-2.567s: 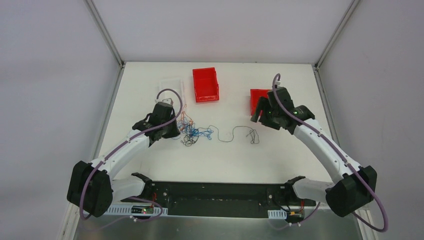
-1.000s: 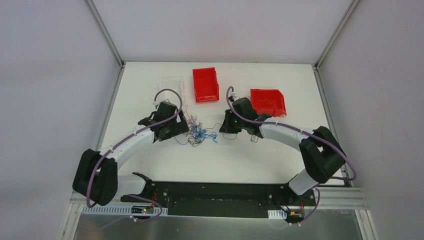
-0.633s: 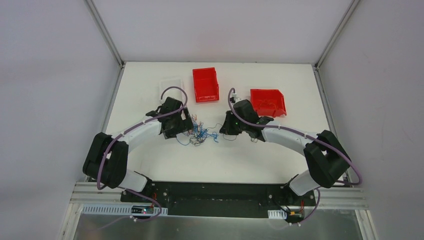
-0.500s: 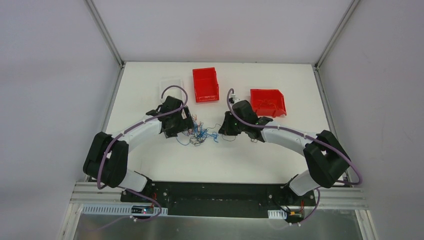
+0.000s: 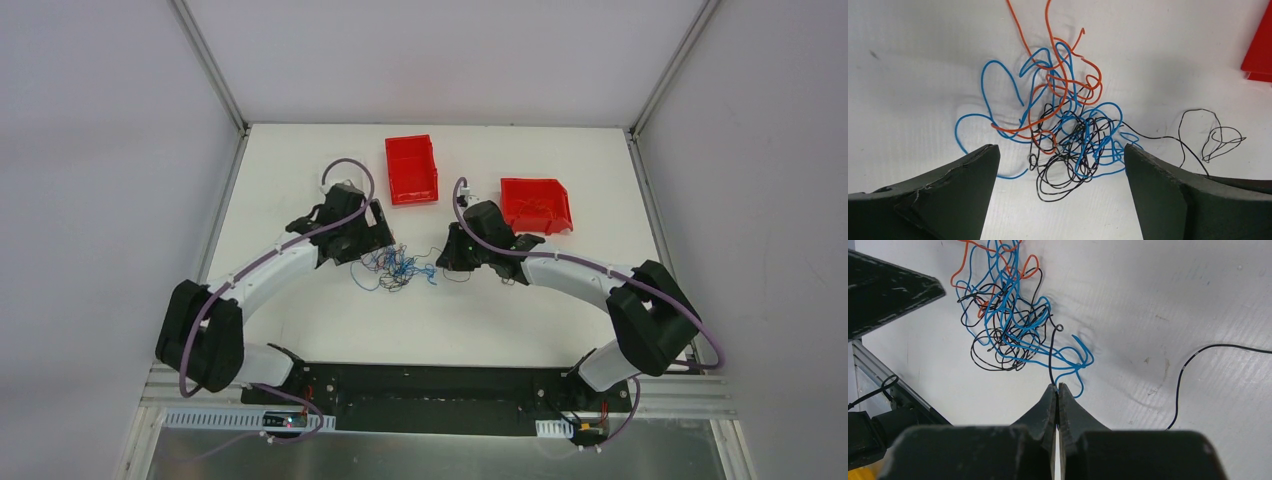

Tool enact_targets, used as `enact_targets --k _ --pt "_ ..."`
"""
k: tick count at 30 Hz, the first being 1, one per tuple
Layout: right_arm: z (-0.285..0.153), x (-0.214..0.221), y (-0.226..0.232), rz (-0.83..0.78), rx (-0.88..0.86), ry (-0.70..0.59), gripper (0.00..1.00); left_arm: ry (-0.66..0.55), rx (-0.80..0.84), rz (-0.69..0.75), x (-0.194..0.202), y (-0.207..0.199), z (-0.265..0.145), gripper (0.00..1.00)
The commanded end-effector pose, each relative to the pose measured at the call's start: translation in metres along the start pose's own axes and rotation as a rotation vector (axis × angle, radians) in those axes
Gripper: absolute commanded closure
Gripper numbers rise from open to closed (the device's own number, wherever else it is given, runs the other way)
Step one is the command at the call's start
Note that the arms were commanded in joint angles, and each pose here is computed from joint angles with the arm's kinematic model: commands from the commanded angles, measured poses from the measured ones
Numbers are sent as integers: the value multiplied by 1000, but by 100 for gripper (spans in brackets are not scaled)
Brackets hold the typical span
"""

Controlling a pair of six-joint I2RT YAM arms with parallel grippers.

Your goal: Untangle the cables

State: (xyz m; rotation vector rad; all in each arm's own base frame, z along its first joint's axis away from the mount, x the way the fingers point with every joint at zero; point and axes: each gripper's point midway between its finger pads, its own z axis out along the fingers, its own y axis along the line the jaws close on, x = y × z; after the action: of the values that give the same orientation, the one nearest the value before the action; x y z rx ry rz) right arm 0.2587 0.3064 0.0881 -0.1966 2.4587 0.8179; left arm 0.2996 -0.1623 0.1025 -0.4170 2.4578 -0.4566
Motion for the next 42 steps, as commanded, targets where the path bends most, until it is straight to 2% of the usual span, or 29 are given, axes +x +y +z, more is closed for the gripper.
enact_targets --k 1,5,7,9,11,14,16,19,25,29,33,38,42 --pt "-1 -15 11 -2 -24 -54 100 50 -9 10 9 -17 18 1" --pt "-3 -14 11 -3 -21 -55 100 99 -33 51 24 -25 36 6" --pt "-5 -15 10 -1 -15 -64 100 124 -48 69 29 -22 45 14" --pt "-9 -16 7 3 2 -79 100 134 -67 99 30 -17 51 30" --pt "-14 -20 0 11 44 -104 100 144 -84 111 30 -10 55 51" --pt "-27 -25 -28 18 193 -153 100 140 -108 91 23 7 53 80" --pt "-40 -31 -49 30 303 -201 100 115 -130 76 15 20 47 93" --pt "-62 -36 -85 81 448 -270 100 47 -183 49 1 40 32 100" --pt "-109 -42 -158 318 611 -374 100 -100 -268 -33 -20 74 -3 100" --pt "-140 -43 -196 452 668 -458 100 -244 -402 -175 -35 108 -35 100" --pt "-163 -45 -214 533 676 -526 100 -351 -420 -265 -40 121 -55 100" --pt "-180 -47 -225 565 708 -555 100 -401 -471 -294 -44 132 -68 100" --pt "-198 -42 -250 729 754 -600 100 -471 -582 -372 -42 155 -89 100"
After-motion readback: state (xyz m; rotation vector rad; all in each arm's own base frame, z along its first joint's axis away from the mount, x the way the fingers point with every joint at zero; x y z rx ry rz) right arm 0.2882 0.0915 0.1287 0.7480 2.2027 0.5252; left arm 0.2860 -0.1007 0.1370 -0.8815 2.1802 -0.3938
